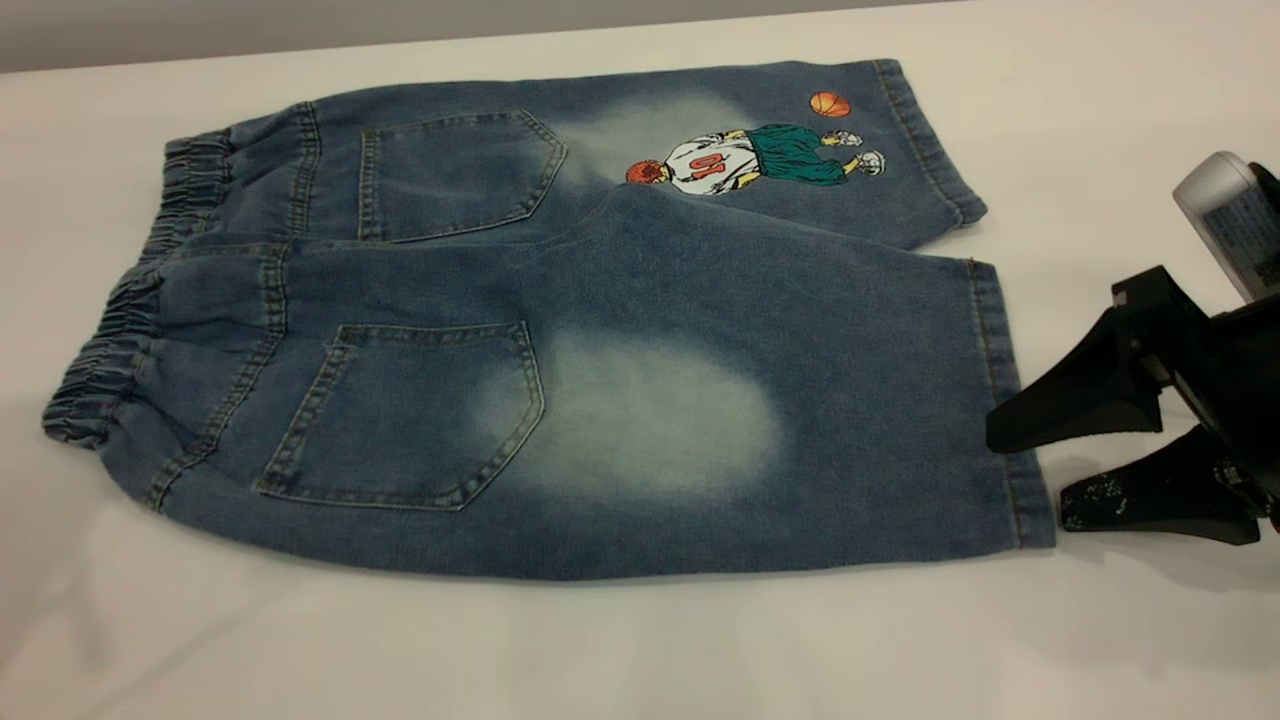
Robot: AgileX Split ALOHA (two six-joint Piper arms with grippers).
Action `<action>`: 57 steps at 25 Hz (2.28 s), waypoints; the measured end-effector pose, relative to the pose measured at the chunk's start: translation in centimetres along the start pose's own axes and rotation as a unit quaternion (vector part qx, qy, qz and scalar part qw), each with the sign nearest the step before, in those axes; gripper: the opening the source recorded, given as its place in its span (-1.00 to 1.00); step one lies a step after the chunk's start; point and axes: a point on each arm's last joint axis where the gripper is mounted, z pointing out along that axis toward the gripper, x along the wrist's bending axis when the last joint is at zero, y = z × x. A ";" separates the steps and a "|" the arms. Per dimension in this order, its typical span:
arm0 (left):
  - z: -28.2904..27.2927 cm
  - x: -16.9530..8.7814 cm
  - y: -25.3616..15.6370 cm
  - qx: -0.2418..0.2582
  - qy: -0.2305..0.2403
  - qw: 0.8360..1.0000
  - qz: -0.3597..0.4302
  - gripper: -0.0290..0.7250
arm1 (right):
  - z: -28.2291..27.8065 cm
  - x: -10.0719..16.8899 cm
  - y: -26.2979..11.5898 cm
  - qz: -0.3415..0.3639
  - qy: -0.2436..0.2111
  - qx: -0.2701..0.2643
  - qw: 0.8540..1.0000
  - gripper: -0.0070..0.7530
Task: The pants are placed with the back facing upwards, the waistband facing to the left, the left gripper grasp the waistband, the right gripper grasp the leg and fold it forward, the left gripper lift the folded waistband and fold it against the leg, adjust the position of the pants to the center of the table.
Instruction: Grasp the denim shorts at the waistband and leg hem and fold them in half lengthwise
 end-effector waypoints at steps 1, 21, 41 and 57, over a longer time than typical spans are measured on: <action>0.0 0.0 0.0 0.000 0.000 1.000 0.000 0.28 | 0.0 0.0 0.0 0.000 0.000 0.000 1.000 0.27; 0.0 0.0 0.0 -0.001 -0.001 1.000 0.000 0.28 | 0.9 0.7 -0.8 -0.015 0.014 0.028 0.999 -0.06; 0.0 0.0 -0.1 0.006 0.000 1.000 0.000 0.28 | -0.7 2.0 -0.1 -0.083 -0.019 0.012 0.996 -0.82; 0.0 0.0 -0.1 0.006 0.000 1.000 0.001 0.28 | -0.5 1.5 -1.1 -0.091 -0.029 0.058 0.994 0.35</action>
